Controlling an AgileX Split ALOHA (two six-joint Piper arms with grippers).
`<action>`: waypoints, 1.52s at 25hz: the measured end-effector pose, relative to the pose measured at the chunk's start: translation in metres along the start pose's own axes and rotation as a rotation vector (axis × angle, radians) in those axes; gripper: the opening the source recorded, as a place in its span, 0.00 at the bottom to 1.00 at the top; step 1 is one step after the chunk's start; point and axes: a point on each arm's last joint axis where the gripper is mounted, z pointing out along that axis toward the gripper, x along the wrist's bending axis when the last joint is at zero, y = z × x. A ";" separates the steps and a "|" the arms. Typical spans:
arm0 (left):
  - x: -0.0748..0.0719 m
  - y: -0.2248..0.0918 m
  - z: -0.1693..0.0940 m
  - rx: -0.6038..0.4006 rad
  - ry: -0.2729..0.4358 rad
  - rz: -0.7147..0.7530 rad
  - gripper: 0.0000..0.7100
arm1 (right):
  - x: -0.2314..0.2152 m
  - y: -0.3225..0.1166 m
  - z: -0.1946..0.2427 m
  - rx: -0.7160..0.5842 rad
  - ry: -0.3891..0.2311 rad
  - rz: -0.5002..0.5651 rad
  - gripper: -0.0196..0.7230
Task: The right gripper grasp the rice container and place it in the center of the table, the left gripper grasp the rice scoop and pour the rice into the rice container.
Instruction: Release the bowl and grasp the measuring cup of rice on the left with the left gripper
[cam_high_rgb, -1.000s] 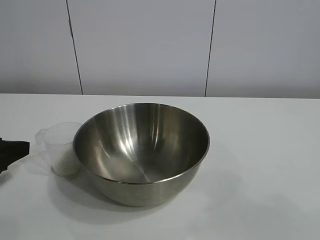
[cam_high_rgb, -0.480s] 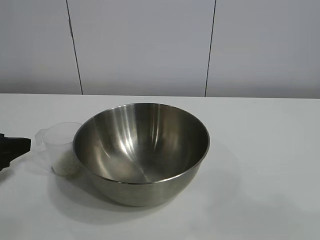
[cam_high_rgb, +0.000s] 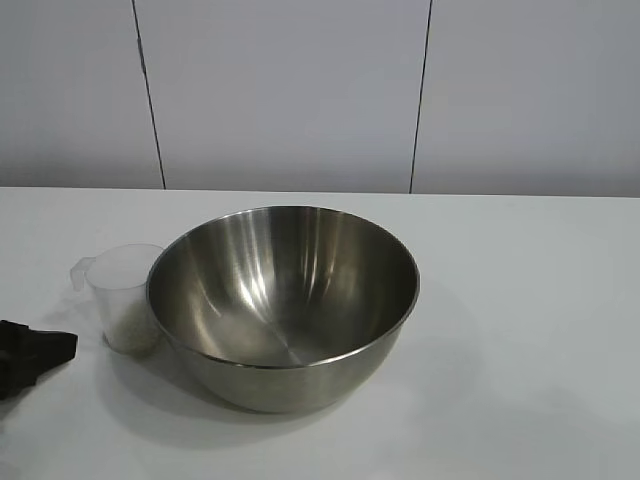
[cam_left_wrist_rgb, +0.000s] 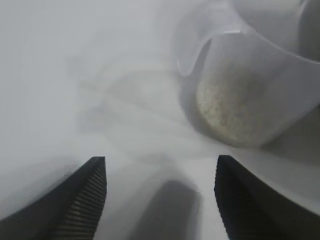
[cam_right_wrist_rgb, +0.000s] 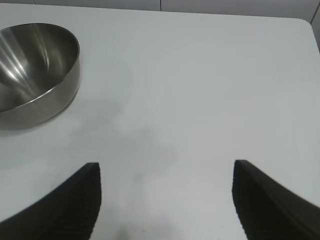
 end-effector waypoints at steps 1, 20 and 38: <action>0.001 0.000 0.002 -0.005 0.000 0.002 0.64 | 0.000 0.000 0.000 0.000 0.000 0.000 0.70; 0.016 0.017 0.025 -0.078 0.011 0.040 0.64 | 0.000 0.000 0.000 0.001 0.000 0.000 0.70; 0.016 0.027 0.026 -0.110 -0.013 0.003 0.64 | 0.000 0.000 0.000 0.001 0.000 0.000 0.70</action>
